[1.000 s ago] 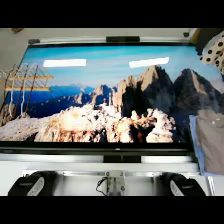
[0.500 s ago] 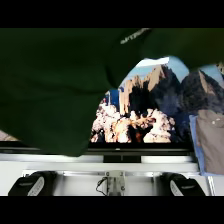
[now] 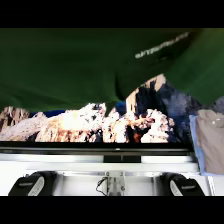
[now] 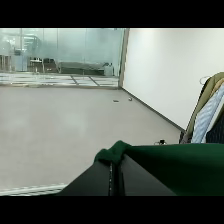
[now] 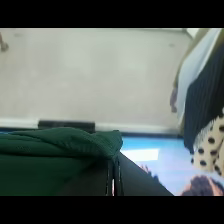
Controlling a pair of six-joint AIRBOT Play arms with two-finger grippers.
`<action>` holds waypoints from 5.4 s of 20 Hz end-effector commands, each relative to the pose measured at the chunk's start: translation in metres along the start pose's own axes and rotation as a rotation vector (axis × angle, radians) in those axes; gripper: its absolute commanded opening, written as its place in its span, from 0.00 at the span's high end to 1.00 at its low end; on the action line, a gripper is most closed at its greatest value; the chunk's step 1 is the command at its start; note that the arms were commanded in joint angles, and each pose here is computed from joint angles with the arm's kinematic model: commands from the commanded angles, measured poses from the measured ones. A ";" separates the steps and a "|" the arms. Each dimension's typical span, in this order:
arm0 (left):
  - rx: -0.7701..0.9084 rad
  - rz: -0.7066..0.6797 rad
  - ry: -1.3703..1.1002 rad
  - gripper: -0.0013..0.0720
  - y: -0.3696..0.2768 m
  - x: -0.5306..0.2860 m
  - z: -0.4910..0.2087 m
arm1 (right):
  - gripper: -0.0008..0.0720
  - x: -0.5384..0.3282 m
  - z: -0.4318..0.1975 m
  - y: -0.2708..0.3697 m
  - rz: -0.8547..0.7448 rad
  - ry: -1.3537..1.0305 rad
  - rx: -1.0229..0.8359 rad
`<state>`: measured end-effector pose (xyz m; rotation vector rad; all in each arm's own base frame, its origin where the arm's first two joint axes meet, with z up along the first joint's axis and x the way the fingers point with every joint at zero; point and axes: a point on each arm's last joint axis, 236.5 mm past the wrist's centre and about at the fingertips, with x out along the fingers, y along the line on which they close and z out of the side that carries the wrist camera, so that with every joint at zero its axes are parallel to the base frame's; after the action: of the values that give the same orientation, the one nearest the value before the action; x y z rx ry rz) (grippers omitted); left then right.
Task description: Fold the shirts.
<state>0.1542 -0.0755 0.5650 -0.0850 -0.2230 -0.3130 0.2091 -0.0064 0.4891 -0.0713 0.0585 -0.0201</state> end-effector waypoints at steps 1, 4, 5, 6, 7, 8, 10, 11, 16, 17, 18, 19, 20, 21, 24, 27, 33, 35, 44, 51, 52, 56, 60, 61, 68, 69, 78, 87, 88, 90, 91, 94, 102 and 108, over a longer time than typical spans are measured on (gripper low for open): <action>0.020 0.027 -0.002 0.94 0.006 0.000 0.000 | 0.91 -0.001 -0.037 -0.005 -0.020 0.158 -0.007; 0.052 0.132 0.063 0.94 0.040 0.016 -0.018 | 0.91 0.010 -0.098 0.001 -0.001 0.436 -0.006; 0.040 0.142 0.121 0.94 0.049 0.029 -0.037 | 0.91 0.016 -0.126 0.008 0.023 0.562 -0.002; 0.017 0.141 0.198 0.94 0.056 0.044 -0.062 | 0.91 0.020 -0.153 0.014 0.038 0.684 0.013; -0.018 0.129 0.302 0.94 0.062 0.059 -0.097 | 0.91 0.026 -0.183 0.021 0.049 0.810 0.033; -0.059 0.117 0.410 0.94 0.069 0.074 -0.136 | 0.91 0.033 -0.211 0.028 0.067 0.909 0.044; -0.173 0.080 0.605 0.94 0.077 0.103 -0.218 | 0.91 0.054 -0.266 0.047 0.116 1.048 0.081; -0.245 0.060 0.681 0.94 0.080 0.119 -0.259 | 0.91 0.069 -0.293 0.061 0.156 1.087 0.111; -0.482 -0.010 0.885 0.94 0.081 0.202 -0.422 | 0.91 0.163 -0.370 0.127 0.293 1.073 0.359; -0.511 -0.006 0.907 0.94 0.080 0.217 -0.451 | 0.91 0.182 -0.381 0.134 0.299 1.071 0.402; -0.542 -0.003 0.932 0.94 0.077 0.229 -0.480 | 0.91 0.196 -0.393 0.140 0.301 1.077 0.436; -0.575 -0.001 0.968 0.94 0.072 0.237 -0.511 | 0.91 0.206 -0.407 0.145 0.302 1.097 0.468; -0.611 -0.002 1.017 0.94 0.066 0.239 -0.540 | 0.91 0.212 -0.421 0.150 0.301 1.126 0.491; -0.687 0.011 1.067 0.91 0.060 0.238 -0.566 | 0.91 0.215 -0.433 0.153 0.301 1.157 0.506; -0.860 -0.012 1.207 0.05 0.039 0.221 -0.602 | 0.91 0.216 -0.456 0.155 0.298 1.217 0.503; -0.853 -0.059 1.429 0.06 0.058 0.167 -0.587 | 0.91 0.205 -0.458 0.155 0.325 1.251 0.459; -0.656 0.155 1.720 0.08 0.087 0.020 -0.574 | 0.91 0.165 -0.470 0.139 0.342 1.407 0.309; -0.808 0.120 1.697 0.07 0.037 -0.015 -0.596 | 0.91 0.163 -0.471 0.139 0.347 1.414 0.301; -1.113 0.204 1.460 0.07 -0.056 -0.031 -0.674 | 0.91 0.163 -0.470 0.139 0.350 1.412 0.302; -1.169 0.290 1.397 0.08 -0.072 -0.007 -0.702 | 0.91 0.163 -0.470 0.139 0.353 1.411 0.298; -1.153 0.275 1.391 0.19 -0.072 0.000 -0.703 | 0.91 0.163 -0.470 0.139 0.354 1.411 0.297; -1.034 0.085 1.311 0.94 -0.079 0.045 -0.675 | 0.91 0.162 -0.469 0.142 0.363 1.412 0.309; -0.765 -0.192 1.176 0.95 -0.073 0.099 -0.589 | 0.91 0.174 -0.436 0.145 0.377 1.272 0.333; -0.637 -0.235 1.108 0.94 -0.060 0.113 -0.550 | 0.91 0.180 -0.416 0.143 0.377 1.200 0.329; -0.052 -0.049 0.182 0.94 0.025 0.085 -0.107 | 0.91 0.175 -0.097 0.064 0.178 0.209 0.286; -0.052 -0.010 0.067 0.94 0.026 0.057 -0.058 | 0.91 0.149 -0.064 0.034 0.077 0.114 0.285; -0.142 0.052 0.136 0.94 0.015 -0.015 -0.053 | 0.91 -0.026 0.032 -0.037 -0.128 -0.278 0.256; -0.253 0.073 0.545 0.94 0.033 0.020 -0.200 | 0.91 0.030 -0.078 -0.046 -0.239 0.215 0.197; -0.275 0.086 0.613 0.94 0.039 0.026 -0.231 | 0.91 0.044 -0.103 -0.045 -0.255 0.319 0.191; -0.328 0.117 0.760 0.94 0.051 0.038 -0.298 | 0.91 0.081 -0.162 -0.038 -0.265 0.533 0.167; -0.354 0.134 0.821 0.94 0.058 0.044 -0.331 | 0.91 0.104 -0.194 -0.031 -0.255 0.618 0.153; -0.421 0.197 0.933 0.94 0.083 0.075 -0.417 | 0.91 0.188 -0.273 -0.002 -0.193 0.717 0.188; -0.594 0.316 1.129 0.94 0.130 0.143 -0.566 | 0.91 0.352 -0.422 0.103 0.017 0.769 0.644; -0.864 0.318 1.257 0.85 0.109 0.139 -0.627 | 0.75 0.340 -0.470 0.120 0.019 0.945 0.734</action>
<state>0.4437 -0.0771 0.0022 -0.6227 1.1167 -0.0789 0.5224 0.0661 0.0062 0.6104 0.9526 -0.0565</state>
